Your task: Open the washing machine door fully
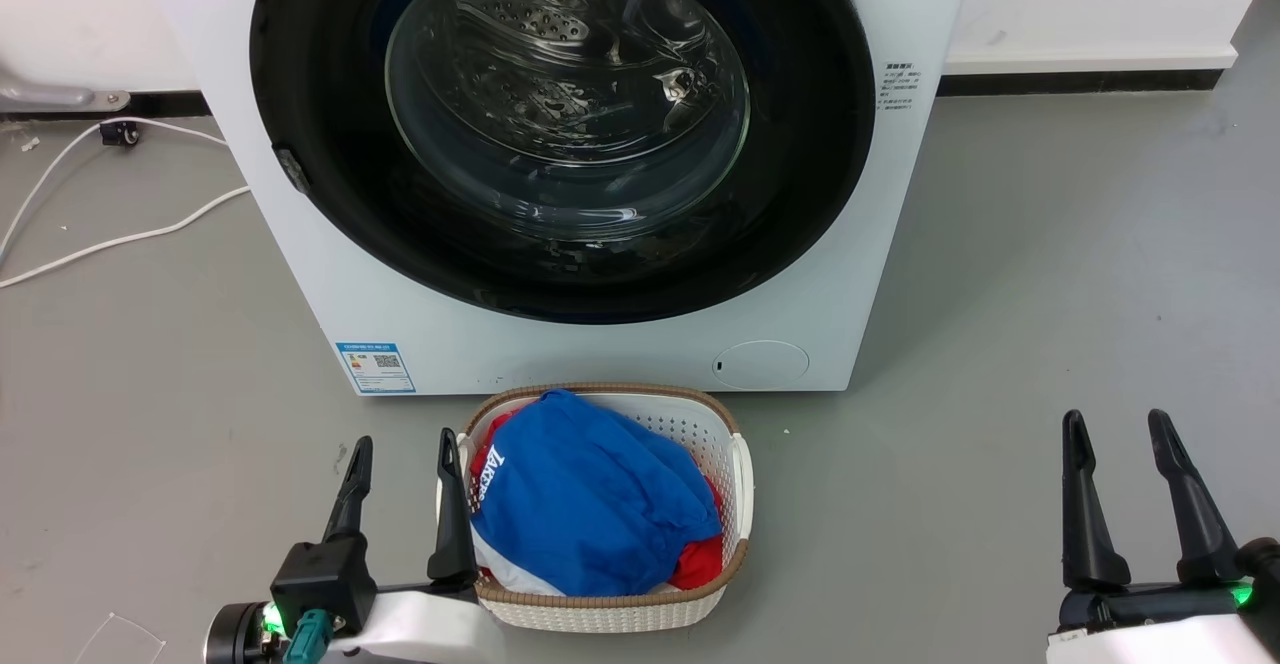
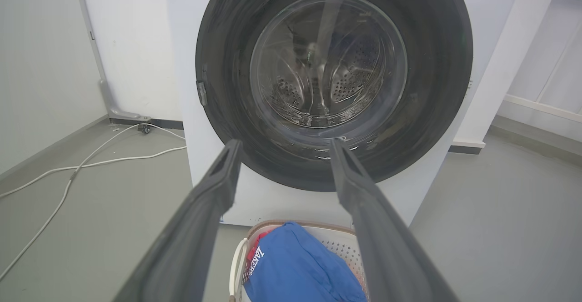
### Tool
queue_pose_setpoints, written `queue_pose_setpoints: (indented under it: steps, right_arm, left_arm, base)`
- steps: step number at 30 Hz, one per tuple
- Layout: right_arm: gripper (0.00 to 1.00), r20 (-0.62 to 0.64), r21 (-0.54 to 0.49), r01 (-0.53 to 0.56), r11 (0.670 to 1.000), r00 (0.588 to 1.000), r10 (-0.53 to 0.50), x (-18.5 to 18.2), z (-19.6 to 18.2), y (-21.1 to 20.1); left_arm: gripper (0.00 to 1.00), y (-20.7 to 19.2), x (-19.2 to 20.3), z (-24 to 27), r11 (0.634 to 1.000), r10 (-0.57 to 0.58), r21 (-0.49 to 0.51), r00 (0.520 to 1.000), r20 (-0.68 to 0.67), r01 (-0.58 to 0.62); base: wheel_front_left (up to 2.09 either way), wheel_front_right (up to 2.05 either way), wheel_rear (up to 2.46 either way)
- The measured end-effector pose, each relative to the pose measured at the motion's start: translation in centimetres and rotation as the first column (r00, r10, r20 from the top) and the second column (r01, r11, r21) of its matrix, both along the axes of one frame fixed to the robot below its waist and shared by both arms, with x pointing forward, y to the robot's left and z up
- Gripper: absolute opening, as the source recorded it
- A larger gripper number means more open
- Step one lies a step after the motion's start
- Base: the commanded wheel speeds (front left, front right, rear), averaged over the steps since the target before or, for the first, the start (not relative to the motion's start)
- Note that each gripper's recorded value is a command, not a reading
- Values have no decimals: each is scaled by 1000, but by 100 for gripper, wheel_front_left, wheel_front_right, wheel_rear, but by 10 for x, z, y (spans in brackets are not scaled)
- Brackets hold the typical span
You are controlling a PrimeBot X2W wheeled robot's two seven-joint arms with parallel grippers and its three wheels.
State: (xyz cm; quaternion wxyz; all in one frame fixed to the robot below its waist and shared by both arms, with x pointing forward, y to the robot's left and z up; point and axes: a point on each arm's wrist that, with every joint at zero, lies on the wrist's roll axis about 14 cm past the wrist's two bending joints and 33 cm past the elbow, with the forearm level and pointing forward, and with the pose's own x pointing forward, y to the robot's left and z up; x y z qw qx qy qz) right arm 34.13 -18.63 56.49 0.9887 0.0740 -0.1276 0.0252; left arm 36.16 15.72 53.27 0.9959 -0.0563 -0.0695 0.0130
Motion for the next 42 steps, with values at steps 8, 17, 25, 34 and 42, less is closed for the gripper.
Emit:
queue_pose_setpoints:
  steps: [8, 17, 25, 34, 42]
  right_arm:
    - [100, 3, -57, -1, 998, 1000, 1, -3, -1, 3]
    - [100, 23, -94, -4, 996, 1000, 6, -4, 3, 5]
    - [100, 9, -63, -4, 998, 1000, 4, -4, -2, 4]
    - [100, -4, -57, -6, 998, 1000, 5, -4, -6, 4]
    - [24, -13, -52, -8, 999, 1000, 7, -4, -9, 5]
  left_arm:
    - [100, 1, -2, 1, 999, 6, 42, 1000, 13, -7]
    - [100, 1, -3, 3, 996, 8, 83, 1000, 30, -11]
    - [100, 3, -4, 1, 998, 18, 63, 1000, 25, -20]
    - [100, 5, -4, -1, 998, 27, 62, 999, 19, -28]
    - [100, 6, -4, -1, 997, 32, 65, 999, 17, -33]
  base:
    - [0, 0, 0]
    - [0, 0, 0]
    - [0, 0, 0]
    - [0, 0, 0]
    - [0, 0, 0]
